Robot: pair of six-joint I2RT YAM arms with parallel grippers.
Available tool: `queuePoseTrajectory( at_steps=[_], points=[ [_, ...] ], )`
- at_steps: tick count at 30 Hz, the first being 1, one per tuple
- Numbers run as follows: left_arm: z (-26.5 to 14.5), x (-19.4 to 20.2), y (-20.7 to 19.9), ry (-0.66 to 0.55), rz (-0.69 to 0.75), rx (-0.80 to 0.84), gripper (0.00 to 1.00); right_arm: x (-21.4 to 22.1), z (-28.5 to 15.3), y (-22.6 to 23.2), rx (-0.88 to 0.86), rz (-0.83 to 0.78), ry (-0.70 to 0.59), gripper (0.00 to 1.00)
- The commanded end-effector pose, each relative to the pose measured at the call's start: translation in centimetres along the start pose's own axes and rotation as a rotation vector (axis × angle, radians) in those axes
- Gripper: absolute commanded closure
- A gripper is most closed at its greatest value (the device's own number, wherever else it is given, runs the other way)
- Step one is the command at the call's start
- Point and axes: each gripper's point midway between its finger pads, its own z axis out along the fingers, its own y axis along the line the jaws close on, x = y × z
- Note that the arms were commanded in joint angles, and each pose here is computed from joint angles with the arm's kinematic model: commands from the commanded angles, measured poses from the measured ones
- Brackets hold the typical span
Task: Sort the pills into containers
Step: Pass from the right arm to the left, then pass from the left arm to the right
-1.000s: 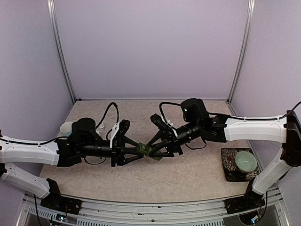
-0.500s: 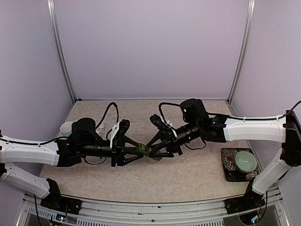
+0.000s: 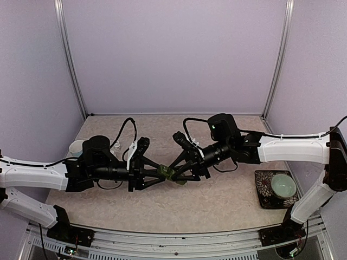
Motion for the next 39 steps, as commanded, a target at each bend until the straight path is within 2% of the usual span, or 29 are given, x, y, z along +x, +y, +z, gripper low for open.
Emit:
queuePoseTrajectory(
  at_steps=[1, 8, 9, 10, 17, 27, 33, 39],
  points=[
    [-0.2, -0.7, 0.5, -0.031, 0.001, -0.041, 0.92, -0.6, 0.3, 0.0, 0.015, -0.015, 0.0, 0.64],
    [-0.3, -1.0, 2.7, -0.074, -0.109, -0.164, 0.93, -0.5, 0.2, -0.8, 0.07, -0.02, 0.007, 0.66],
    [-0.4, -1.1, 2.8, -0.083, -0.116, -0.173, 0.98, -0.5, 0.3, -0.9, 0.076, -0.02, 0.009, 0.66],
    [-0.5, -1.3, 2.9, -0.096, -0.12, -0.182, 1.0, -0.4, 0.3, -1.0, 0.08, -0.016, 0.014, 0.66],
    [-0.9, -1.8, 2.1, -0.129, -0.094, -0.156, 1.0, -0.5, 0.2, -1.0, 0.082, -0.018, 0.014, 0.65],
    [-1.4, -1.9, 0.4, -0.109, -0.004, -0.086, 1.0, -0.2, 0.4, -0.2, 0.025, -0.006, 0.03, 0.5],
    [-1.5, -1.6, 0.1, -0.092, 0.009, -0.073, 1.0, 0.2, 0.6, -0.2, 0.012, 0.0, 0.054, 0.37],
    [-1.5, -1.3, -0.3, -0.085, 0.014, -0.047, 1.0, -0.3, 0.6, 0.0, 0.0, -0.011, 0.046, 0.35]
  ],
)
